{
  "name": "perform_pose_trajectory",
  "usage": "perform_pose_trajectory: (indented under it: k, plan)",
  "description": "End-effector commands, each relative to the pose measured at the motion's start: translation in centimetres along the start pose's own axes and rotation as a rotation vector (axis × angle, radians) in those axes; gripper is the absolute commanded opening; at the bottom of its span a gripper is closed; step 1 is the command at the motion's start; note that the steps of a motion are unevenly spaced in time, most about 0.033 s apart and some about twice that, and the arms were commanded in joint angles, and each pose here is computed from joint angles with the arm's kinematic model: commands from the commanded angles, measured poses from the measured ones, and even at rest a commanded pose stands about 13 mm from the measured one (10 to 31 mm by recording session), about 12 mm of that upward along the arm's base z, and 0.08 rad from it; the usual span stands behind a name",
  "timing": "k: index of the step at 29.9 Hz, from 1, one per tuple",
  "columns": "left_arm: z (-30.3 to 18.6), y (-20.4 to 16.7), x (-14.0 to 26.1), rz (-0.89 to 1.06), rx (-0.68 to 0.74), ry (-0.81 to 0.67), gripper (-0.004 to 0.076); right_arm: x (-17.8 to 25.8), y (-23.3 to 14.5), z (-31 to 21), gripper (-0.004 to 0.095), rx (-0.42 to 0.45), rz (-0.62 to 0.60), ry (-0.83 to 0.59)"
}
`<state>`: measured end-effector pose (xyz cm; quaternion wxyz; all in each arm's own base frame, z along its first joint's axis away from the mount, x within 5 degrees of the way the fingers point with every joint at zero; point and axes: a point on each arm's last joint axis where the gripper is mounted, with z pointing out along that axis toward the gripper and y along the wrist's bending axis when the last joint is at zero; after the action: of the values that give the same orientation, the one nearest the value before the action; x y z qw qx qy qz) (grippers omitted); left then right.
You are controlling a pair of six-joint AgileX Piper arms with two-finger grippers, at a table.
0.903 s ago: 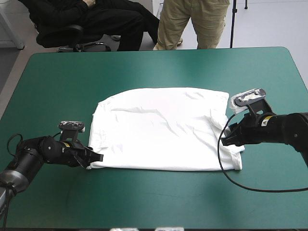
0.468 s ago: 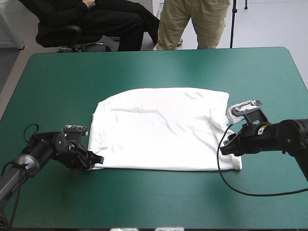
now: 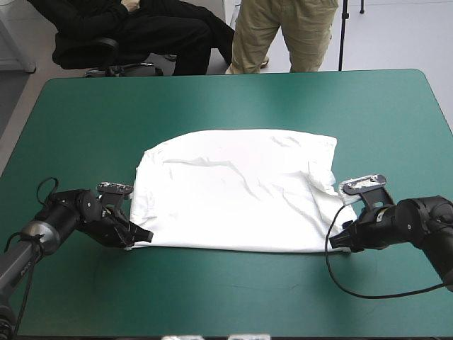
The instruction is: Fold the cloth
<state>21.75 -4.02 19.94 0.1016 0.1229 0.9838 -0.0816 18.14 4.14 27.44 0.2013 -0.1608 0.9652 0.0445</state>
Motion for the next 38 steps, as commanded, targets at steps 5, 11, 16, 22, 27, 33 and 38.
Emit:
perform_pose_trajectory:
  k: [5, 11, 16, 22, 27, 33, 38]
  plan:
    - [0.4, -0.2, 0.1, -0.009, 0.02, 0.014, -0.0017, 0.2, -0.1, 1.5, 0.0496, -0.006, 0.027, -0.012]
    - [0.4, -0.2, 0.1, -0.007, 0.02, 0.014, -0.0017, 0.1, -0.3, 4.1, 0.0454, -0.009, 0.043, 0.04]
    - [0.4, -0.2, 0.1, -0.002, 0.017, 0.015, -0.0017, -0.1, -0.5, 5.7, 0.0259, -0.015, 0.035, 0.094]
    - [0.4, -0.1, 0.1, 0.013, 0.003, 0.019, -0.0017, 0.3, -0.5, 5.9, -0.0012, -0.015, -0.006, 0.141]
    - [0.1, -0.1, 0.2, 0.015, 0.003, 0.014, -0.0017, 0.8, -0.7, 5.5, -0.0013, 0.001, -0.01, 0.186]
    - [-1.7, -0.5, 1.1, 0.033, -0.003, 0.008, -0.0017, 1.9, -0.3, 3.0, -0.0013, 0.002, -0.005, 0.17]
    - [-5.2, -1.1, 1.8, 0.049, -0.023, -0.104, -0.0017, 3.0, 0.2, 0.0, -0.0013, 0.001, 0.005, 0.093]
